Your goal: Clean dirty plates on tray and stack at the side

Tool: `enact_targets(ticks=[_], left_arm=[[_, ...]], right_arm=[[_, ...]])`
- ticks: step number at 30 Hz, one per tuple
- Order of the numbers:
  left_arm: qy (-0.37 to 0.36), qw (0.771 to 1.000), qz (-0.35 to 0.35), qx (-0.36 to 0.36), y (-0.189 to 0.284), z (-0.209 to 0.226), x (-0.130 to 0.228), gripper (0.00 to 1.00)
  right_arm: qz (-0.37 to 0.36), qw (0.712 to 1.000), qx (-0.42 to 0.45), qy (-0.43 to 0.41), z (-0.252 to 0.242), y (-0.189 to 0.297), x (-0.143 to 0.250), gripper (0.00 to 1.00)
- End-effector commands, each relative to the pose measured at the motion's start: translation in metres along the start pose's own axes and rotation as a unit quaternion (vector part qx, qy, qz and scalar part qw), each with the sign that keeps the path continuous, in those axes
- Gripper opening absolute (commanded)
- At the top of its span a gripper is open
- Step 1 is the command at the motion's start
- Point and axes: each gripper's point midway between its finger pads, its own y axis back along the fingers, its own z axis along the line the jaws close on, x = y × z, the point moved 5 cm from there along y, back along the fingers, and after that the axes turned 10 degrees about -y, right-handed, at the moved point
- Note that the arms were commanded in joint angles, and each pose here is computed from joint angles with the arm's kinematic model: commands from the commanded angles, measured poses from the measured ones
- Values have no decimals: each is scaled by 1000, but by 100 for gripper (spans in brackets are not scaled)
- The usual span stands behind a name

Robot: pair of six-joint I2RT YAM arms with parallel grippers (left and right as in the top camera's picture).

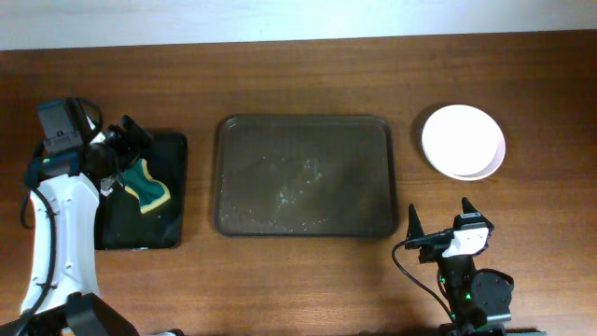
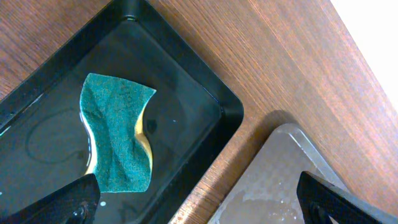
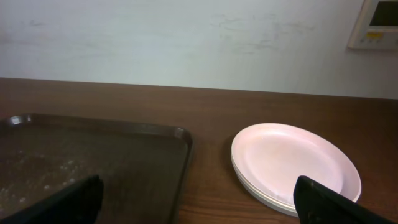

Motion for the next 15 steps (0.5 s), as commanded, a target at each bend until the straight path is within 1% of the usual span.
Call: enact_targets(ticks=[1,6,8,9,11,13,14,15], left_arm=[[-4,1000,3,2,-2,1,-1,99],[-7,1000,-13,7,10,-2,-3,99],[-12,999,-36,11,32,-6,-3,99],[-15,999,-46,14,49,-8,1,99],[-35,997,-67,27,70,-19,14,99],[-122,986,-102,55,89,-36,36,100],[-177,972,-130,80,99,-48,51,99],[-216,960,-150,97,106,-55,62,99]], right_arm=[[1,1000,9,4,-2,0,2,99],[1,1000,9,4,-2,0,2,98],[1,1000,9,4,-2,0,2,98],[1,1000,9,4,-2,0,2,98],[1,1000,9,4,-2,0,2,98],[1,1000,9,4,-2,0,2,98],[1,1000,9,4,-2,0,2,98],[1,1000,9,4,-2,0,2,98]])
